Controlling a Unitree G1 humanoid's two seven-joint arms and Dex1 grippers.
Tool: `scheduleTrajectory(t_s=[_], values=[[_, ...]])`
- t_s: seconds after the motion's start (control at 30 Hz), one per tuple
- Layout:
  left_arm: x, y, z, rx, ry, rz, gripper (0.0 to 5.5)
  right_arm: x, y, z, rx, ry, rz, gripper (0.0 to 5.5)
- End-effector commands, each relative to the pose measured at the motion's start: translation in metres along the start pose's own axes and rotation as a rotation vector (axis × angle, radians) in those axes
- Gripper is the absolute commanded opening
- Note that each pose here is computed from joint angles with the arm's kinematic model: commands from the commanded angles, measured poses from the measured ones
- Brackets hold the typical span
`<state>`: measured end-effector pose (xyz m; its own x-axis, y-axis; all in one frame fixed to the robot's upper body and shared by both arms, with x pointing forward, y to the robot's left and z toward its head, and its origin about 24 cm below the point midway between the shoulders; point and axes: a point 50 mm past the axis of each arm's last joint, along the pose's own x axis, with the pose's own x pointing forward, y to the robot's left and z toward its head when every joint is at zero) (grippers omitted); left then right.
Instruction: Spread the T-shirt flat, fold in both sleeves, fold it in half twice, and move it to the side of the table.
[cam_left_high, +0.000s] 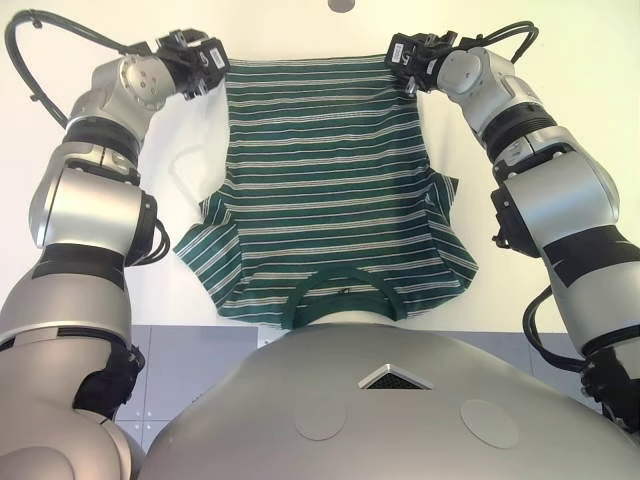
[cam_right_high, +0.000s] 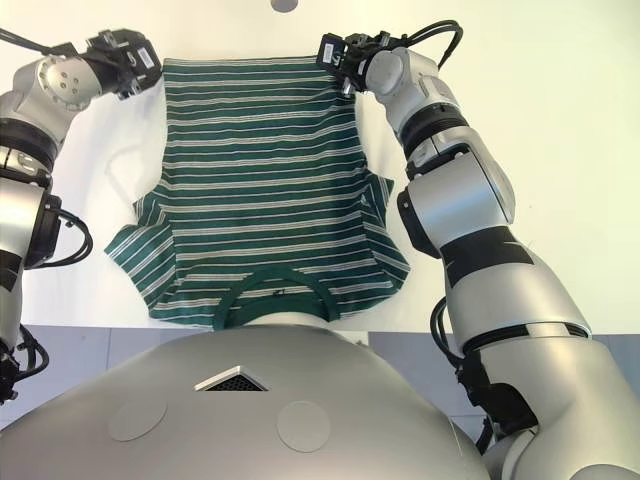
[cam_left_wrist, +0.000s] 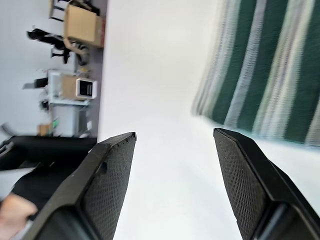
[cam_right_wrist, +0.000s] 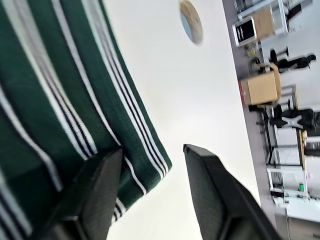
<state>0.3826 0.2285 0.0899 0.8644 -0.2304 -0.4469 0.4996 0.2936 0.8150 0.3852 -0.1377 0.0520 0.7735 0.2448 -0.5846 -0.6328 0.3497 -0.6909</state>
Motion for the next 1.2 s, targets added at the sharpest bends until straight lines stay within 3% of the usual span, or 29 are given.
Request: scheduleTrajectory(t_s=[0.03,0.1,0.2,0.27,0.33,0.43,0.5,0.57,0.63,0.77,0.87,1.0,1.2], values=[[-0.011,0.085,0.056,-0.164,-0.235,0.229,2.84,-0.02,-0.04,-0.042,0.121,0.141,-0.198,2.24],[-0.027,0.111,0.057,-0.201,-0.286,0.271,2.84,-0.032,-0.067,-0.046,0.159,0.129,-0.326,2.24],[-0.051,0.132,0.033,-0.377,-0.352,0.294,2.84,-0.041,-0.098,-0.016,0.205,-0.047,-0.402,2.24],[-0.061,0.12,0.019,-0.463,-0.448,0.213,2.84,-0.043,-0.102,-0.001,0.222,-0.169,-0.337,2.24],[-0.094,0.071,-0.004,-0.554,-0.526,0.112,2.84,-0.052,-0.101,-0.011,0.4,-0.32,-0.176,2.24],[-0.17,0.008,-0.035,-0.768,-0.472,0.12,2.84,-0.088,-0.081,-0.096,0.728,-0.407,0.007,2.24],[-0.217,-0.022,-0.058,-0.931,-0.367,0.18,2.84,-0.134,-0.029,-0.156,0.893,-0.389,0.206,2.24],[-0.243,-0.057,-0.039,-0.99,-0.367,0.072,2.84,-0.193,0.021,-0.18,0.974,-0.342,0.472,2.24],[-0.252,-0.084,-0.006,-0.953,-0.401,-0.119,2.84,-0.226,0.035,-0.174,0.973,-0.316,0.641,2.24],[-0.26,-0.108,0.014,-0.871,-0.353,-0.242,2.84,-0.244,0.045,-0.153,0.86,-0.265,0.817,2.24],[-0.251,-0.125,0.024,-0.725,-0.299,-0.323,2.84,-0.232,0.072,-0.14,0.738,-0.227,0.8,2.24],[-0.245,-0.137,0.039,-0.61,-0.299,-0.423,2.84,-0.215,0.089,-0.108,0.703,-0.294,0.746,2.24],[-0.245,-0.161,0.032,-0.433,-0.228,-0.571,2.84,-0.193,0.086,-0.093,0.675,-0.335,0.583,2.24]])
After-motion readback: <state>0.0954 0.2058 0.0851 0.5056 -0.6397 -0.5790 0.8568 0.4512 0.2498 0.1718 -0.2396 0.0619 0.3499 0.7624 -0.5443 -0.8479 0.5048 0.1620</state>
